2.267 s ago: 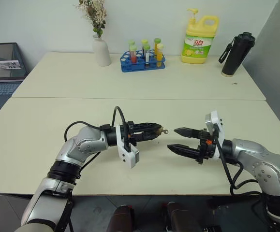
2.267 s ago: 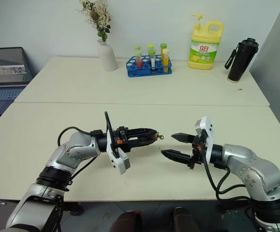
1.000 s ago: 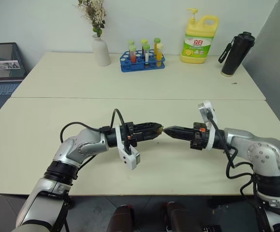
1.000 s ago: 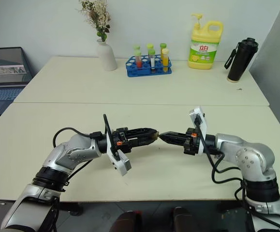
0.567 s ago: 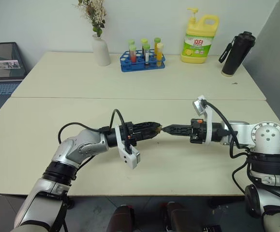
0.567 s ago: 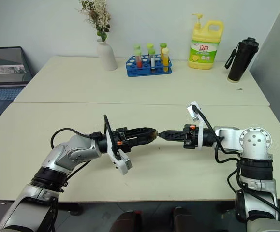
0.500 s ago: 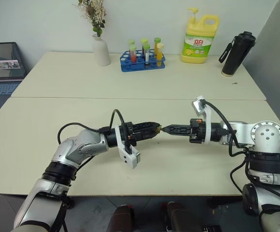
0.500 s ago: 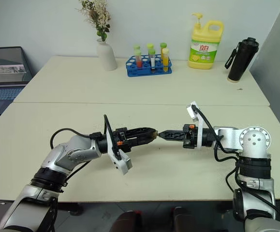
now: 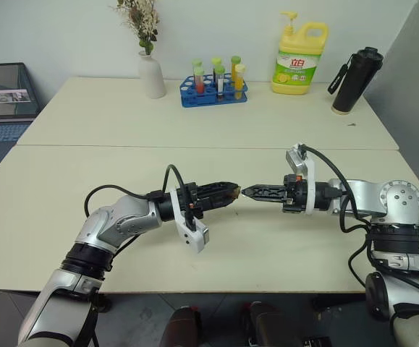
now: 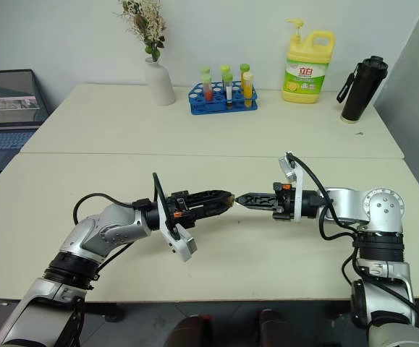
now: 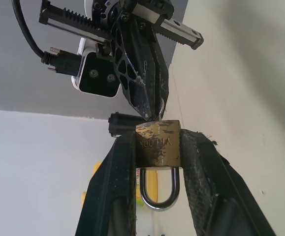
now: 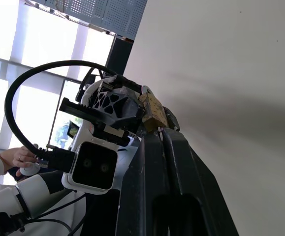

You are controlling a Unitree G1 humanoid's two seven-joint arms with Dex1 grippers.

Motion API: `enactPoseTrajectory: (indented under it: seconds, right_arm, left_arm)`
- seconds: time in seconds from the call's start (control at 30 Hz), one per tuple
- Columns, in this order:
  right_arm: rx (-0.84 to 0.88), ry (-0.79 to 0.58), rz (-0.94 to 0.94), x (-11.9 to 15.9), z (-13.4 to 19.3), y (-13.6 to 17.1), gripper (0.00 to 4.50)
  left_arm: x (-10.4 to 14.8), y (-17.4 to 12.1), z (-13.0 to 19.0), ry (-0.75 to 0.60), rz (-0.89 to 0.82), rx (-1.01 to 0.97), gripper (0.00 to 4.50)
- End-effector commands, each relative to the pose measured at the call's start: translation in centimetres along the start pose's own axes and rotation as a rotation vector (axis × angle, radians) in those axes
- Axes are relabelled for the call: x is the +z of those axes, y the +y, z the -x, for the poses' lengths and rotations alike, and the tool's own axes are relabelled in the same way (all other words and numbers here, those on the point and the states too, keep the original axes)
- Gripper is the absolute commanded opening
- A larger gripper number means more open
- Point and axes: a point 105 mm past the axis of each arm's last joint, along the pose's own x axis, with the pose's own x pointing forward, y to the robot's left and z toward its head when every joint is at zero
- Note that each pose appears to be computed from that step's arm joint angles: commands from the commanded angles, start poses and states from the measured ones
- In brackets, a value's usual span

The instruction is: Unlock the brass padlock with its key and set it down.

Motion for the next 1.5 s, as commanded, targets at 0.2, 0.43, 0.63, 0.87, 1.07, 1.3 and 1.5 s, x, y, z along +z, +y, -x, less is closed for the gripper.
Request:
enactPoseTrajectory:
  seconds: [0.2,0.43,0.63,0.87,1.07,1.3,1.5]
  right_arm:
    - [0.025,-0.07,-0.031,0.8,0.3,0.7,0.0]
    - [-0.002,-0.023,0.073,0.0,0.2,1.6,0.0]
    - [-0.143,-0.088,0.299,0.5,0.8,0.2,0.61]
    - [-0.18,-0.055,0.657,-0.2,3.0,-0.7,3.07]
    - [-0.074,-0.082,0.722,-1.1,1.8,0.7,3.82]
    - [-0.052,-0.111,0.685,-1.3,0.2,0.4,3.82]
    - [-0.007,-0.133,0.642,-1.0,-1.1,0.9,3.82]
  left_arm:
    - [1.0,-0.1,-0.1,-0.045,-0.043,-0.014,0.92]
    - [0.9,-0.3,0.1,-0.036,-0.033,-0.013,0.92]
    - [0.7,-0.1,0.2,-0.023,-0.022,-0.002,0.92]
    - [0.4,0.4,0.2,-0.011,-0.003,0.023,0.92]
    - [0.3,0.7,-0.1,-0.019,0.009,0.035,0.92]
    - [0.4,0.8,-0.4,-0.032,0.012,0.034,0.92]
    - [0.4,0.9,-0.5,-0.034,0.012,0.038,0.92]
